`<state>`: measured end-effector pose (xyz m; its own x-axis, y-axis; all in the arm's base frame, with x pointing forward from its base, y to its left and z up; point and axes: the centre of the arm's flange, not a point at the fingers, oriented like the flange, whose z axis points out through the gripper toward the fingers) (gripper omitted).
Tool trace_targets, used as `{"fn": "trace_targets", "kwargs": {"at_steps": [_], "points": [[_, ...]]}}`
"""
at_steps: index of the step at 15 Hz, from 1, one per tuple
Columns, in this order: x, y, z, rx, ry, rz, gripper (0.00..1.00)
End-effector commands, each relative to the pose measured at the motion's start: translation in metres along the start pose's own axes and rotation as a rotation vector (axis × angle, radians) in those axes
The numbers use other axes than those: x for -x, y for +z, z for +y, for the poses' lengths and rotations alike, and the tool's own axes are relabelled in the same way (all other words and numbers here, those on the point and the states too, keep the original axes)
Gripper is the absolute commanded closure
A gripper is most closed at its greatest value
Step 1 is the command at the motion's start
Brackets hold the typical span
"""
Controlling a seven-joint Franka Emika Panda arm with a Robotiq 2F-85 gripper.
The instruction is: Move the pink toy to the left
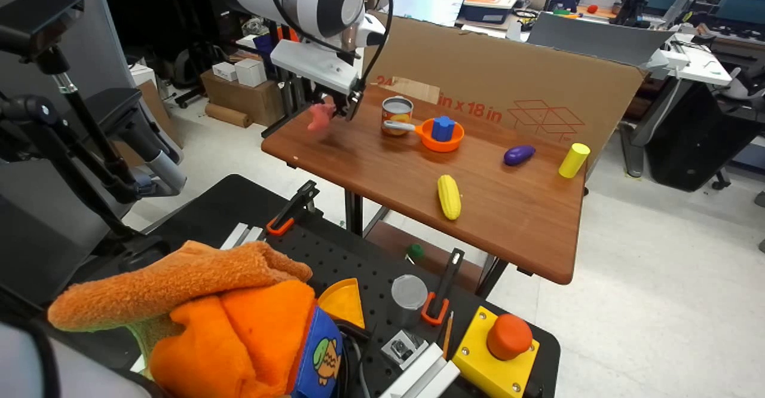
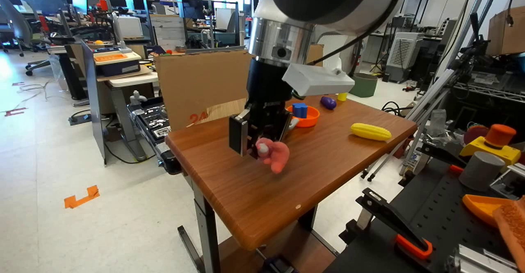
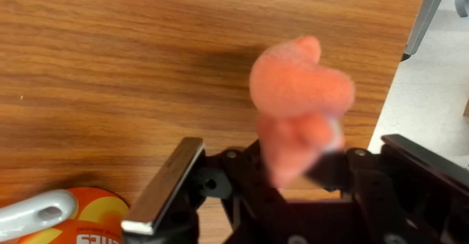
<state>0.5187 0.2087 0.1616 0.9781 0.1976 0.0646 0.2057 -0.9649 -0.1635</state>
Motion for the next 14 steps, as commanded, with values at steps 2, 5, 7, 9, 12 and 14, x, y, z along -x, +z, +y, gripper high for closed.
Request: {"fn": "trace_targets", "kwargs": {"at_steps": [2, 5, 7, 9, 12, 14], "points": [[-0.005, 0.008, 0.000, 0.024, 0.013, -0.006, 0.65], [-0.005, 0.010, 0.002, 0.032, 0.029, -0.016, 0.45], [-0.004, 0.012, 0.002, 0.031, 0.033, -0.020, 0.31], [-0.004, 0.014, 0.002, 0.033, 0.029, -0.022, 0.16], [-0.004, 0.014, 0.004, 0.074, 0.037, -0.019, 0.00], [-0.004, 0.015, 0.010, 0.139, 0.076, -0.032, 0.00]]}}
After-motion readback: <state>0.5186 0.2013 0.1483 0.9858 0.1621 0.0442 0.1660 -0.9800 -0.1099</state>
